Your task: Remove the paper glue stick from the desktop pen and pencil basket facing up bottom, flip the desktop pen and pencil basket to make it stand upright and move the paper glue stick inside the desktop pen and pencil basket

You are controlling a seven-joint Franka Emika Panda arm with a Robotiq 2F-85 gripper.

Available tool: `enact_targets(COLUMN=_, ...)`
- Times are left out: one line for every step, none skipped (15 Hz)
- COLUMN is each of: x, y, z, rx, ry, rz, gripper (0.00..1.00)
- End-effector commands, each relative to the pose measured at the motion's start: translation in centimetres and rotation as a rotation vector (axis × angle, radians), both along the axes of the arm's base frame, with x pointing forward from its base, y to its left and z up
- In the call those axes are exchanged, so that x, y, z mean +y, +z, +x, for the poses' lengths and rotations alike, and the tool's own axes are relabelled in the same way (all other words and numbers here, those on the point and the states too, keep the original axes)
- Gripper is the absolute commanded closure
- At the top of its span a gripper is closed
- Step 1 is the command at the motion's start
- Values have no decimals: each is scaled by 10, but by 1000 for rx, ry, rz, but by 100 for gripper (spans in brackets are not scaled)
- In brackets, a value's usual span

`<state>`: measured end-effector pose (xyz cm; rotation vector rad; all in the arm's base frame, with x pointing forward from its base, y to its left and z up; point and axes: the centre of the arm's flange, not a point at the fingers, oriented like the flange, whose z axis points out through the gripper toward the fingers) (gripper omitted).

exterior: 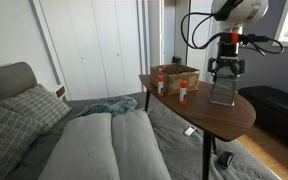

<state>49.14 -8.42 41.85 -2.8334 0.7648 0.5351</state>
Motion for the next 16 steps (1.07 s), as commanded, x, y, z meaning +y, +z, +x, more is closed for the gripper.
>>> enact_targets(x=12, y=44, z=-25, rx=-64, ry=19, rz=-72, gripper=42)
enact_targets(x=16, y=54, z=-28, rx=-93, ry=20, rz=-114, gripper=42)
enact_targets(x=21, y=62, z=-33, rx=-117, ry=9, rz=-187, gripper=42)
enact_targets(x=26, y=69, z=-37, rx=-140, ry=6, rz=-229, gripper=42)
enact_targets(x=32, y=73, z=-41, rx=-164, ry=-2, rz=-276, gripper=42)
enact_targets(x=39, y=76, z=-44, rx=-195, ry=-11, rz=-316, gripper=42)
enact_targets(x=46, y=76, z=-46, rx=-228, ry=-28, rz=-353, gripper=42)
enact_targets(x=54, y=73, z=-47, rx=-262, ry=-52, rz=-383, gripper=42)
enact_targets(x=61, y=68, z=-47, rx=-293, ry=-70, rz=-417, gripper=42)
enact_targets(x=66, y=62, z=-47, rx=-320, ry=-87, rz=-453, gripper=42)
enact_targets(x=68, y=55, z=-47, rx=-347, ry=-97, rz=-492, gripper=42)
enact_targets(x=69, y=46, z=-47, rx=-374, ry=-100, rz=-535, gripper=42)
enact_targets(x=69, y=38, z=-48, rx=-398, ry=-99, rz=-576, gripper=42)
enact_targets(x=69, y=32, z=-48, rx=-417, ry=-107, rz=-600, gripper=42)
enact_targets(x=71, y=28, z=-49, rx=-435, ry=-113, rz=-618, gripper=42)
enact_targets(x=73, y=24, z=-51, rx=-449, ry=-119, rz=-619, gripper=42)
